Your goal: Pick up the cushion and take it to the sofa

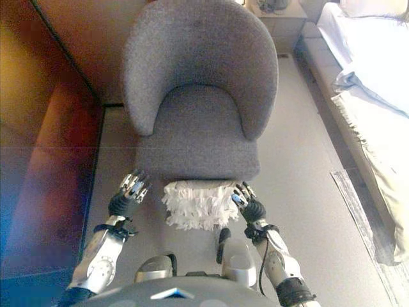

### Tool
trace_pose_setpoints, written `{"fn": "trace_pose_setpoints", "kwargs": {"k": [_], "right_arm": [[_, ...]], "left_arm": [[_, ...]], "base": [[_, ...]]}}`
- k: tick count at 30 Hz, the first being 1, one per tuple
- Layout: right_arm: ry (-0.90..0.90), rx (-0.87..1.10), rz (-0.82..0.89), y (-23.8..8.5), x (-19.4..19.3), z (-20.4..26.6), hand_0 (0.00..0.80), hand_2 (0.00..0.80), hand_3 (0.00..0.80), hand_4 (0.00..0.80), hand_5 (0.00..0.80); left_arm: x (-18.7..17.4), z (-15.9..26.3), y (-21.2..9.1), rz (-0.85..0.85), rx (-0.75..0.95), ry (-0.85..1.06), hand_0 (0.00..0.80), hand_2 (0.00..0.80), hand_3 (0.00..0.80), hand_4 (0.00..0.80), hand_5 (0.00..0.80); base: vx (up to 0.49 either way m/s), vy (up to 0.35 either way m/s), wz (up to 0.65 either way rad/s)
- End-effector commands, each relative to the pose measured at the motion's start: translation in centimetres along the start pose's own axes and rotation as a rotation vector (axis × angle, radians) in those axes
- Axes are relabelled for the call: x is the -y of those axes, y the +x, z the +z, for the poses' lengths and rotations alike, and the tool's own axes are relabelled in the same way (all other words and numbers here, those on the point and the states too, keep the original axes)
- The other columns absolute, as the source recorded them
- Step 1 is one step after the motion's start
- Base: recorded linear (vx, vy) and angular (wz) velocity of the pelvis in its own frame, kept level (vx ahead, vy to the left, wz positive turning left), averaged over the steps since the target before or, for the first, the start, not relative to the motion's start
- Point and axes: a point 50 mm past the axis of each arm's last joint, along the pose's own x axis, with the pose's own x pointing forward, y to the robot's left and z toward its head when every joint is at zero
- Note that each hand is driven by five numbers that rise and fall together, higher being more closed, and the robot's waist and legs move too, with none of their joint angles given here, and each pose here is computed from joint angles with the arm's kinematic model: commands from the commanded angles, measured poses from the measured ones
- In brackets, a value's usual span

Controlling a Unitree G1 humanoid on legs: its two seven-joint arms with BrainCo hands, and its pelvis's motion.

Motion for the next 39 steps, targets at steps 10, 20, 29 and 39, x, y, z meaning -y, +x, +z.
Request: {"fn": "trace_pose_setpoints", "kwargs": {"k": [10, 20, 29, 39], "right_arm": [[-0.027, 0.097, 0.102, 0.3, -1.3, 2.5, 0.0, 0.0, 0.0, 0.0, 0.0], [0.01, 0.117, 0.095, 0.0, -1.9, 1.7, 0.0, 0.0, 0.0, 0.0, 0.0], [-0.039, 0.124, 0.103, 1.0, -2.9, 2.0, 0.0, 0.0, 0.0, 0.0, 0.0], [-0.071, 0.177, 0.141, 1.5, -3.4, 3.1, 0.0, 0.0, 0.0, 0.0, 0.0]], "left_arm": [[0.7, 1.5, -0.3, -0.024, 0.09, 0.001, 0.0, 0.0, 0.0, 0.0, 0.0], [1.3, 2.6, 0.7, -0.068, 0.112, 0.024, 0.0, 0.0, 0.0, 0.0, 0.0], [0.9, 2.5, 0.7, -0.051, 0.093, 0.124, 0.0, 0.0, 0.0, 0.0, 0.0], [0.6, 3.0, 1.6, -0.022, 0.116, 0.146, 0.0, 0.0, 0.0, 0.0, 0.0]], "base": [[0.104, 0.012, 0.1], [0.045, 0.128, -0.09], [0.038, 0.095, -0.06], [-0.009, -0.007, -0.24]]}}
